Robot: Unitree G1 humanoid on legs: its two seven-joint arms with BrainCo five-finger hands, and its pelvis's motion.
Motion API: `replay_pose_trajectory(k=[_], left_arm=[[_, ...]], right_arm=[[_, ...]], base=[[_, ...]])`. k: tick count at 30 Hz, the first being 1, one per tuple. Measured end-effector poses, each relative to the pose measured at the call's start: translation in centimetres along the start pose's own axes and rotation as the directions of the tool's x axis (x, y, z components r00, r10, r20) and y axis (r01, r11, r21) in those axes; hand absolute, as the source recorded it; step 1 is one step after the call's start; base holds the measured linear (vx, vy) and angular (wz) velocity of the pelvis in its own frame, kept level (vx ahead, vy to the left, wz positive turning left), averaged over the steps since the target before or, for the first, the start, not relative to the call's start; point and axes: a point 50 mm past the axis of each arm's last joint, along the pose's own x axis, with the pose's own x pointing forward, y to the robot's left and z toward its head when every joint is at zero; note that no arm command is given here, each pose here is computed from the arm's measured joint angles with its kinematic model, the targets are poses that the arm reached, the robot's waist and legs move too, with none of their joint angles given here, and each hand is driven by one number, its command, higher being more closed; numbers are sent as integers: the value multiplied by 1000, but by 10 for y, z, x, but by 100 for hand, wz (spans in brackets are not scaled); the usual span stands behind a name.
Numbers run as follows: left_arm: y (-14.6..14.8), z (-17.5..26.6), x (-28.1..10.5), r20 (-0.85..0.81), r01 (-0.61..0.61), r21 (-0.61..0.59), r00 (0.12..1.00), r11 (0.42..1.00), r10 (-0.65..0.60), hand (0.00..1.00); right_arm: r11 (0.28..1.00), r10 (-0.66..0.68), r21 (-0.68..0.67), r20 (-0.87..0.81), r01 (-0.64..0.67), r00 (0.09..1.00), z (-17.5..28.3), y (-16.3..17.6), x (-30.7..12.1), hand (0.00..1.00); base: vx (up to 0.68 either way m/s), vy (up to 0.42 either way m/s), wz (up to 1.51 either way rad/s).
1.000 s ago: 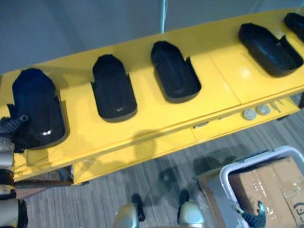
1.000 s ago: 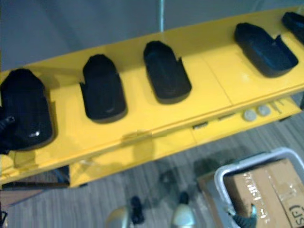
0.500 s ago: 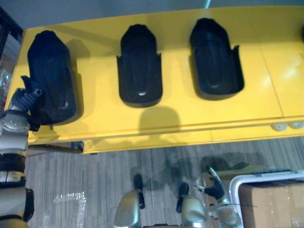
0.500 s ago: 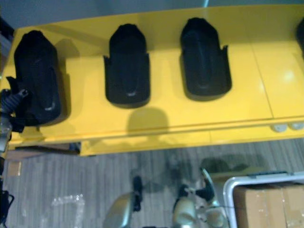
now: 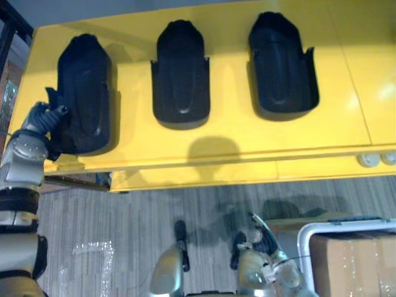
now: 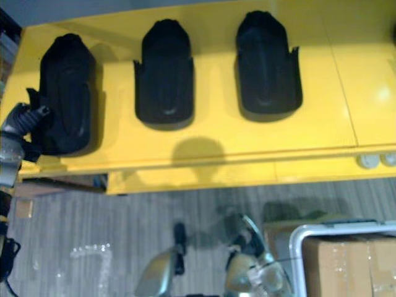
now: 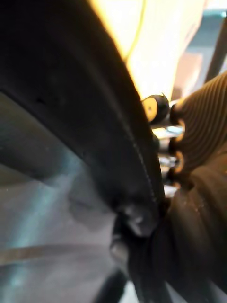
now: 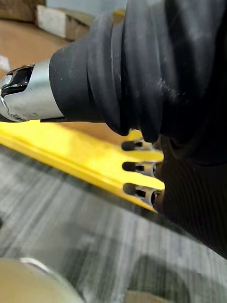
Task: Walk over and take plastic housings, then place them on the shelf
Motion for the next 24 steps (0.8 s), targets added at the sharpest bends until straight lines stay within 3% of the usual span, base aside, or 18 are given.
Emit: replay_pose_trajectory(k=[7, 8, 18, 24], left_arm=[[3, -4, 3, -52, 11, 4, 999, 1000, -10, 100], [2, -3, 3, -56, 17, 20, 998, 1000, -16, 0], [17, 8, 10, -74, -77, 15, 994, 997, 78, 0], [33, 18, 9, -36, -318, 24, 947, 948, 319, 0]], right_arm=[[1000, -10, -13, -30, 10, 999, -6, -6, -3, 0], [1000, -15, -13, -36, 15, 999, -7, -7, -3, 0], [1000, -27, -12, -62, 26, 998, -11, -8, -4, 0], [999, -51, 6, -56, 51, 997, -10, -5, -3, 0]], base=[[-6, -3, -4], [0, 0, 0], [0, 0, 0], [0, 0, 0]])
